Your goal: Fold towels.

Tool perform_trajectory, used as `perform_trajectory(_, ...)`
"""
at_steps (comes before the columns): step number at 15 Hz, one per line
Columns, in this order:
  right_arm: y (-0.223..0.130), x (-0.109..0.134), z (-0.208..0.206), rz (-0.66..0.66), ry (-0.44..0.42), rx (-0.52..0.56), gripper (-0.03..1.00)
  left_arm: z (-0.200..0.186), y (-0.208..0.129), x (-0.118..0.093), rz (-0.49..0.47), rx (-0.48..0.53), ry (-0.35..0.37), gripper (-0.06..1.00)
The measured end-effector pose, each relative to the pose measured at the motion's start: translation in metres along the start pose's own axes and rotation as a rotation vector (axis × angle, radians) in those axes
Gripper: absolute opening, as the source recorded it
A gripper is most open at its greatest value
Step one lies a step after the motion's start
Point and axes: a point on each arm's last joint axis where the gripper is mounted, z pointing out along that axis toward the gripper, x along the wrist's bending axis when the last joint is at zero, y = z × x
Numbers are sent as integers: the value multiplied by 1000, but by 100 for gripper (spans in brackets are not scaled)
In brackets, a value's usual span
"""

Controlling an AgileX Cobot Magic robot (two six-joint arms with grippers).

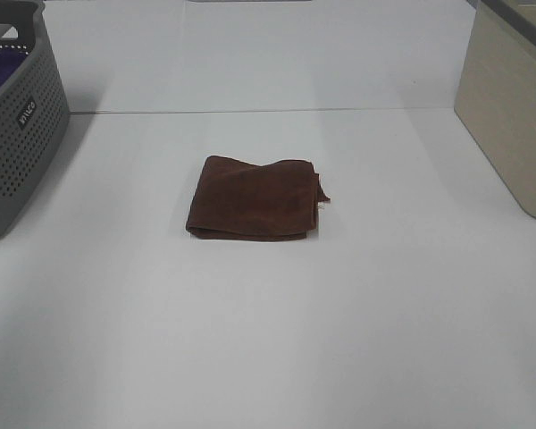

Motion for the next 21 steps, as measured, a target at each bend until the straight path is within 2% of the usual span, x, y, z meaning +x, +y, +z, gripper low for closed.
perform_trajectory(5,-74,4,4,-26,-30,-115,85,5,-85,12,6,-26,0,73)
perform_trajectory(8,-106,2,18,-37,-55,-159,85,21,-115,18,49,-83,-1,73)
perform_trajectory(10,-109,2,17,-62,-76,-306,85,38,-124,18,105,-98,-20,73)
perform_trajectory(11,-109,2,20,-66,-79,-321,85,39,-124,17,122,-104,-31,73)
perform_trajectory(21,-108,1,21,-78,-83,-334,85,39,-123,15,160,-110,-55,73)
